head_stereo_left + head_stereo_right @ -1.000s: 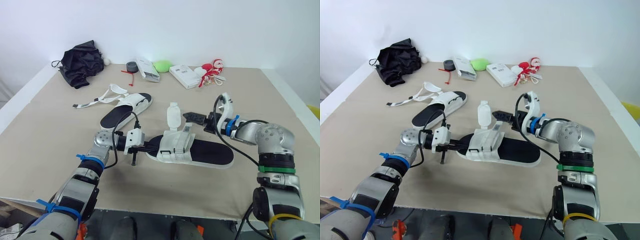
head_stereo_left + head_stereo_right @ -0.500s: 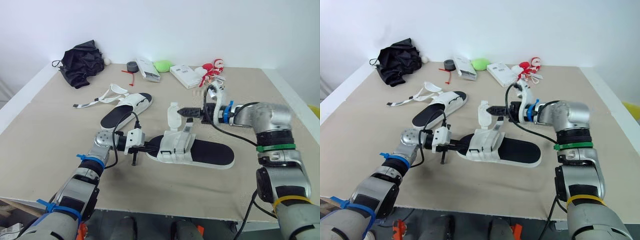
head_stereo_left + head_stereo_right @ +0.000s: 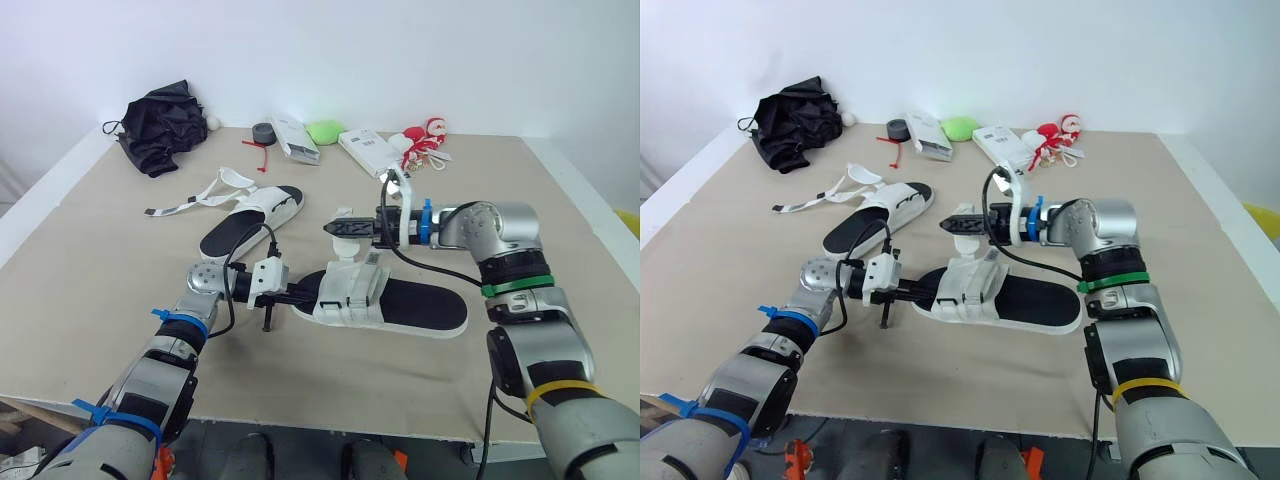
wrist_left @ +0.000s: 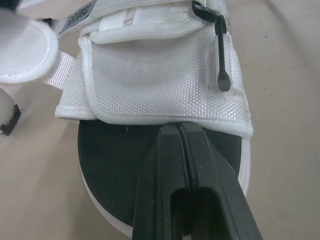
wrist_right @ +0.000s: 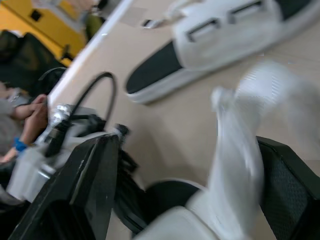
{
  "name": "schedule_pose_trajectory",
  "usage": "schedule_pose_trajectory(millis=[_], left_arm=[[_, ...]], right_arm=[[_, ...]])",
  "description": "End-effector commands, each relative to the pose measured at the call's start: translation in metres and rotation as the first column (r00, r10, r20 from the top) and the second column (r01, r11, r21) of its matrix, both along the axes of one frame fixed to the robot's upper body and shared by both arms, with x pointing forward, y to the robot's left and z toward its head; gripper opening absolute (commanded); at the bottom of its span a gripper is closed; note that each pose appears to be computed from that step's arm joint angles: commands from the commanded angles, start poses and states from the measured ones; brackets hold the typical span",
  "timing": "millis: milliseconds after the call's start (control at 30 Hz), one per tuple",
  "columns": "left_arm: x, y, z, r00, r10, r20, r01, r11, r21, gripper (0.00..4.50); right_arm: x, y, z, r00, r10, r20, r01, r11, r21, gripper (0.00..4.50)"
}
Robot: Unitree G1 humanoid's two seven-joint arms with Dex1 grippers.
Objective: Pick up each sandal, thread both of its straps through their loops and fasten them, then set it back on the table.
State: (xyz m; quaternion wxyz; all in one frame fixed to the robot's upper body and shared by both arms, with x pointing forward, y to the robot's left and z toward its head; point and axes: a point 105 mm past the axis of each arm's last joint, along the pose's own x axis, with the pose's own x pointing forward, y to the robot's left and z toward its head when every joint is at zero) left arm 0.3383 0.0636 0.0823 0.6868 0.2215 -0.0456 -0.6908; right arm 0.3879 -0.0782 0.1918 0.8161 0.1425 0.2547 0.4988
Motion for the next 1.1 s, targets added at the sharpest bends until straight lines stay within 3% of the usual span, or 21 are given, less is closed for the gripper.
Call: schedule_pose_trajectory(millis=[33,567,700,867,933,1100], left_arm=[[-0.026,0.021,-0.063,0.977,0.03,-0.212,0.009,0.984,0.178,0.0],[-0.027,0.024,-0.063,0.976,0.033,-0.214,0.005,0.984,0.176,0.0],[-0.026,0.024,-0.063,0.976,0.035,-0.213,0.003,0.985,0.174,0.0],[-0.027,0.023,-0.064,0.976,0.038,-0.216,0.001,0.985,0.175,0.0],[-0.027,0.024,-0.064,0.975,0.038,-0.218,0.001,0.984,0.176,0.0],[-0.026,0.023,-0.064,0.975,0.04,-0.22,0.0,0.984,0.177,0.0]], right_arm=[[0.005,0.009,0.022,0.997,0.02,0.071,-0.024,0.999,0.045,4.11],[0.026,0.017,0.069,0.981,-0.035,0.189,0.006,0.988,0.153,4.11],[0.023,0.019,0.069,0.977,-0.031,0.21,-0.004,0.987,0.162,3.05],[0.006,0.02,0.07,0.973,0.023,0.231,-0.062,0.985,0.161,0.75],[-0.003,0.021,0.073,0.97,0.049,0.24,-0.091,0.981,0.169,0.17],[-0.025,0.021,0.06,0.971,0.104,0.215,-0.133,0.983,0.126,0.17]])
